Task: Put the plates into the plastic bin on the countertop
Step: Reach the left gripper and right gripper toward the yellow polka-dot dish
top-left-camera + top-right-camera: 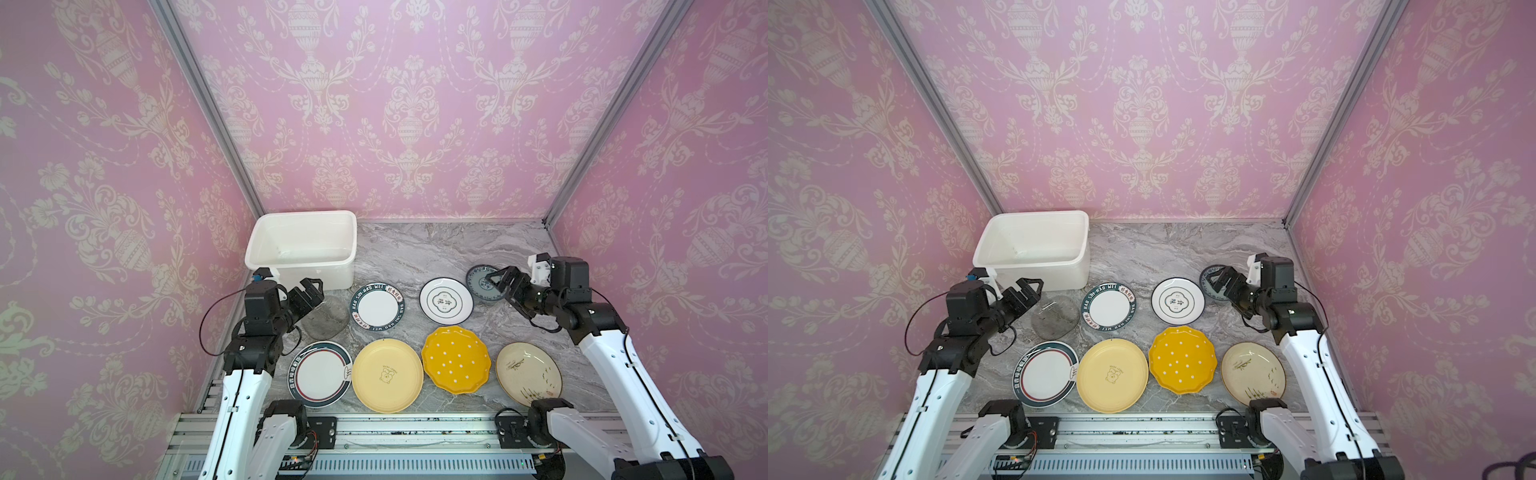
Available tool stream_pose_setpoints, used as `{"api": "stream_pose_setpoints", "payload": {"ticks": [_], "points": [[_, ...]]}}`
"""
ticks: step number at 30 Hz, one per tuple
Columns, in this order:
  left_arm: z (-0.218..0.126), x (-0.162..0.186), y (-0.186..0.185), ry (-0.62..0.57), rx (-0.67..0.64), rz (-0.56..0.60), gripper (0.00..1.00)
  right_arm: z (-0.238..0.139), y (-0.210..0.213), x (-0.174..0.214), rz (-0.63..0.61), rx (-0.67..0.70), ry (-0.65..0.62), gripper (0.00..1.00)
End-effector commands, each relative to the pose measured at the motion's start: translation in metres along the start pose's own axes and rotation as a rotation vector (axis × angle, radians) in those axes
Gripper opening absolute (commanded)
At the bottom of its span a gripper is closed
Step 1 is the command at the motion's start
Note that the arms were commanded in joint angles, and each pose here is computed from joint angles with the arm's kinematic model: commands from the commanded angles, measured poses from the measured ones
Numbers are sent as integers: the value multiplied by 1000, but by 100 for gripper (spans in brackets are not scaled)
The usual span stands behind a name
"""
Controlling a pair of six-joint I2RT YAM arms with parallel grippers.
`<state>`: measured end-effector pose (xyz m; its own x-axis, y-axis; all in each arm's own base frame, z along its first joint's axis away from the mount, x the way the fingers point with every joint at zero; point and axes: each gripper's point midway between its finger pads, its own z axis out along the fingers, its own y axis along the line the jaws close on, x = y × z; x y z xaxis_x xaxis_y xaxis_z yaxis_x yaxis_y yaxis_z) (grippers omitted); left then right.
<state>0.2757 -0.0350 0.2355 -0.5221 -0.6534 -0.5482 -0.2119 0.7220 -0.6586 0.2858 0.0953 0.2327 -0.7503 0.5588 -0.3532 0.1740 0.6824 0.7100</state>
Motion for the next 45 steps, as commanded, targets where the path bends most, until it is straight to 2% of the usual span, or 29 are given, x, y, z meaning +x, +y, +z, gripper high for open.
{"api": "stream_pose_setpoints", "payload": {"ticks": [1,4,7,14,18,24,29,37,45], "points": [[-7,32,-21,196,59,-46,99,3,5,40,-70,37,161,98],[-14,59,-21,329,15,-10,97,11,5,68,-113,64,249,98],[-23,79,-24,423,-2,19,96,13,-9,84,-119,147,275,97],[-29,123,-58,588,89,120,87,6,-54,107,-85,306,299,97],[-26,138,-86,650,145,219,86,-3,-74,120,-41,367,315,98],[-7,177,-127,784,216,400,86,-4,-93,147,64,369,358,98],[18,215,-146,900,204,500,86,8,-94,166,110,317,381,98],[60,264,-134,1096,74,516,84,25,-101,185,136,349,378,99],[96,296,-126,1187,-1,404,80,37,-110,198,172,360,359,100]]}}
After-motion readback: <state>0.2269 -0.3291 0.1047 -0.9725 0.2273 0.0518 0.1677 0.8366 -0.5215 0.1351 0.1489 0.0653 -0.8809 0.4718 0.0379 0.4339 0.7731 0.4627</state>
